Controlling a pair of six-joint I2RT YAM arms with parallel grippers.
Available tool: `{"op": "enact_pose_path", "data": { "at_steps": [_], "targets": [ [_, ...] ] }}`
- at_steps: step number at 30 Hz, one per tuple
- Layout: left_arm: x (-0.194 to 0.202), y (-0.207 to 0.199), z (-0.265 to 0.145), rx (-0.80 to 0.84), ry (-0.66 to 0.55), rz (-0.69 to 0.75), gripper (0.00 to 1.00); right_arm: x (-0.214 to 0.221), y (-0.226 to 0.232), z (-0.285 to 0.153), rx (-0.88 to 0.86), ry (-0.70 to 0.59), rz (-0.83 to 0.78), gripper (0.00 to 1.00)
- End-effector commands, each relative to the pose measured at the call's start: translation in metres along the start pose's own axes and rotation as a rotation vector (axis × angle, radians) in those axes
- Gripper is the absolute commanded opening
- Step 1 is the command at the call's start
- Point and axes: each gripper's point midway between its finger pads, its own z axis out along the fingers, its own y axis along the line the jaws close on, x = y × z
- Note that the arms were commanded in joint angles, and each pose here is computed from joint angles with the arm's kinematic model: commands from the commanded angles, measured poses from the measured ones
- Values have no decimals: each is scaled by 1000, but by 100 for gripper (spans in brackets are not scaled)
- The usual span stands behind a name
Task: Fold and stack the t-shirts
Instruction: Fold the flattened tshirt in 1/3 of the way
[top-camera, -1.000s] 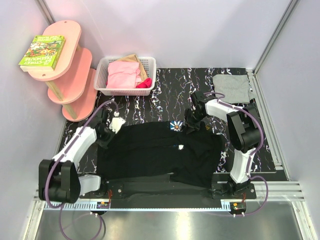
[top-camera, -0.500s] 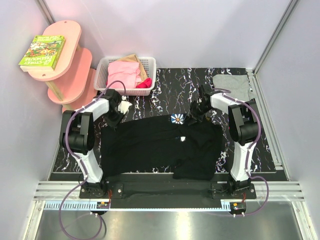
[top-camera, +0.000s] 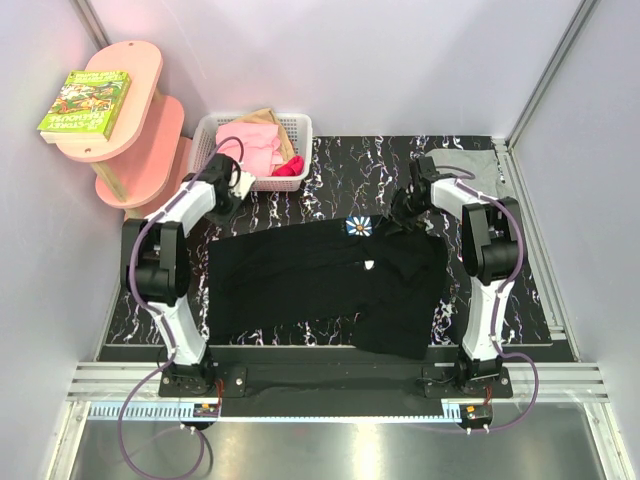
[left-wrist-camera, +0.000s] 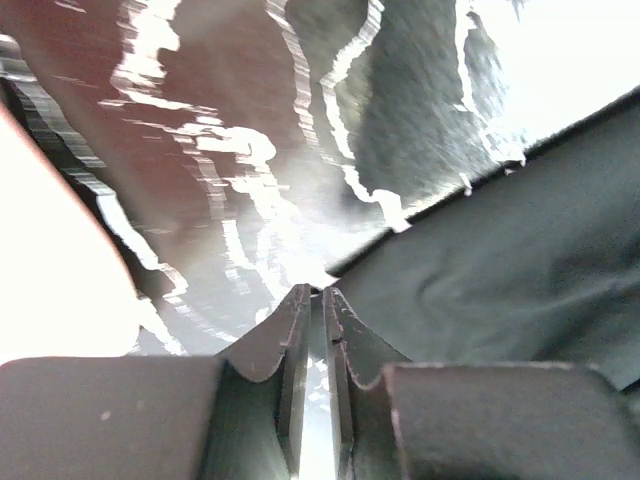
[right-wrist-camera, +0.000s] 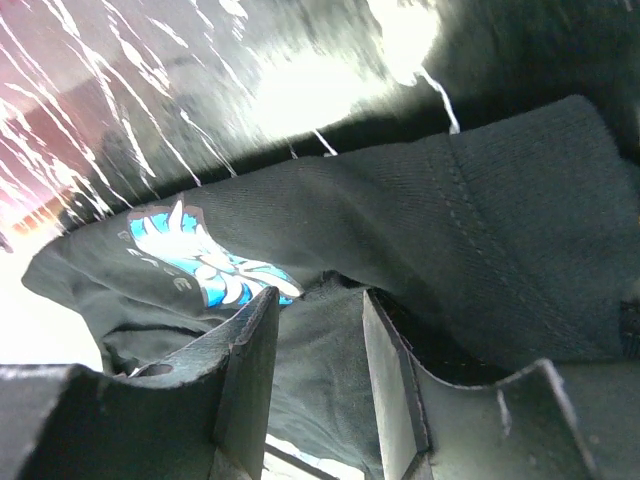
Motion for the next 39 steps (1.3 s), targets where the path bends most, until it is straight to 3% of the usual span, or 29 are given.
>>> {"op": "enact_pose_path", "data": {
  "at_steps": [1, 6, 9, 13, 16, 24, 28, 32, 39],
  "targets": [
    [-34, 26, -53, -129, -155, -24, 16, 8, -12, -15, 42, -27, -19, 47],
    [-1, -28, -114, -34, -224, 57, 18, 15, -10, -24, 26, -40, -35, 47],
    [41, -55, -127, 41, -180, 53, 19, 15, -11, -24, 28, -37, -45, 47],
    [104, -71, -103, 50, -20, 70, 20, 16, -12, -19, 26, -27, -46, 47],
    [121, -77, -89, 66, 48, 67, 22, 16, -15, -17, 32, -25, -47, 47],
    [117, -94, -77, 159, 72, 40, 27, 16, -15, -17, 34, -33, -50, 47],
    [117, -96, -89, 178, 57, 40, 34, 17, -17, -15, 35, -24, -49, 47],
    [113, -101, -101, 210, 15, 36, 50, 17, -17, -14, 35, -25, -51, 46],
    [112, -106, -107, 238, 0, 29, 56, 17, -15, -13, 28, -24, -50, 45]
  ]
}}
